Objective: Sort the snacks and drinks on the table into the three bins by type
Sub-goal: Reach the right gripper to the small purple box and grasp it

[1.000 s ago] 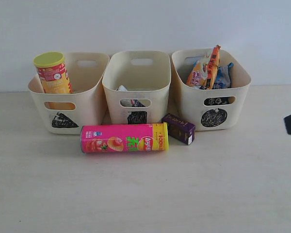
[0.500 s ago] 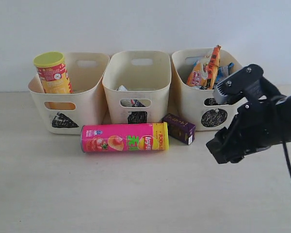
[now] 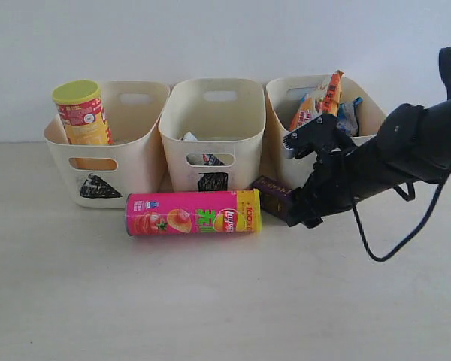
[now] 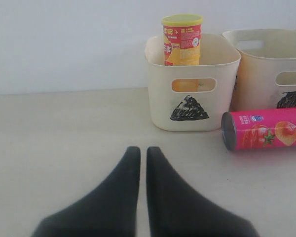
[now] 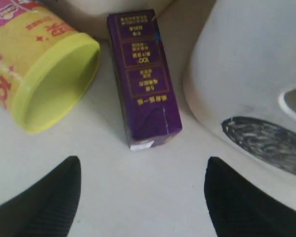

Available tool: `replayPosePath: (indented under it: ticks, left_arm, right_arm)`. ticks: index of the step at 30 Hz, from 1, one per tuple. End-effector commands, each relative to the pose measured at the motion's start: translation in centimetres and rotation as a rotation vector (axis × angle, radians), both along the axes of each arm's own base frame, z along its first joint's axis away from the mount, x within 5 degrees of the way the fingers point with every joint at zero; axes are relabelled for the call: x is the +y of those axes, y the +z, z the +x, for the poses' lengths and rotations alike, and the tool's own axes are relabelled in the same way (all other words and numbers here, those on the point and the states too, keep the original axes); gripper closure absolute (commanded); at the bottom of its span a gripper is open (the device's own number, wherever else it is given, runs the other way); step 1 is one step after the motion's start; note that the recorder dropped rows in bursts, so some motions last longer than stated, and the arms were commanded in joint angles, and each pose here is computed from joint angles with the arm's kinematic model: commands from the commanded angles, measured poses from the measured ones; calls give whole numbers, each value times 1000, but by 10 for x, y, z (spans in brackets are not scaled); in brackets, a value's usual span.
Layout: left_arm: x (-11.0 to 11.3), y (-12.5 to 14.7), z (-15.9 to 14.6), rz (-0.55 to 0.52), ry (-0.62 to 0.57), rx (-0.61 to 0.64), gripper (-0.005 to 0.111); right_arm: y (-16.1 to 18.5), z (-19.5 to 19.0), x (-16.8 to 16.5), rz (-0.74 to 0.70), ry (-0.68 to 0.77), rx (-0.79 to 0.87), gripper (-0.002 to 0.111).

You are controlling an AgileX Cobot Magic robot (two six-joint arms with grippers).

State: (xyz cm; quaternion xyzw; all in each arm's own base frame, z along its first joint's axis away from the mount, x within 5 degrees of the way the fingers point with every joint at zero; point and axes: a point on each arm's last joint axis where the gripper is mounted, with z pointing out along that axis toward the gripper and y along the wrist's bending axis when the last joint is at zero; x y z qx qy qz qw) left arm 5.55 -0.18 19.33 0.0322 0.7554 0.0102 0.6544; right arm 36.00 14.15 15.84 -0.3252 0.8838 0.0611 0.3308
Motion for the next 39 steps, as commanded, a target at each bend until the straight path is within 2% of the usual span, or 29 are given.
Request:
replayPosePath:
  ticks: [1,15,21,23,31,39]
  left_arm:
    - [0,-1,0,0,-4,-2,103]
    - [0,-1,0,0,-4,-2,103]
    - [0,-1,0,0,-4,-2,103]
    - [0,-1,0,0,-4,-2,103]
    - [0,-1,0,0,-4,-2,103]
    - [0,-1,0,0,-4,-2,103]
  right_arm:
    - [-5,16,7,4,12,1,45]
    - [-28,34,11,-21,9,-5,45]
    - [-27,43,15,-4,2,-20,46]
    - [-28,44,16,-4,5,-13,55]
    - [-26,38,18,8,36,39,107]
    - [-2,28,20,39,86,83,108]
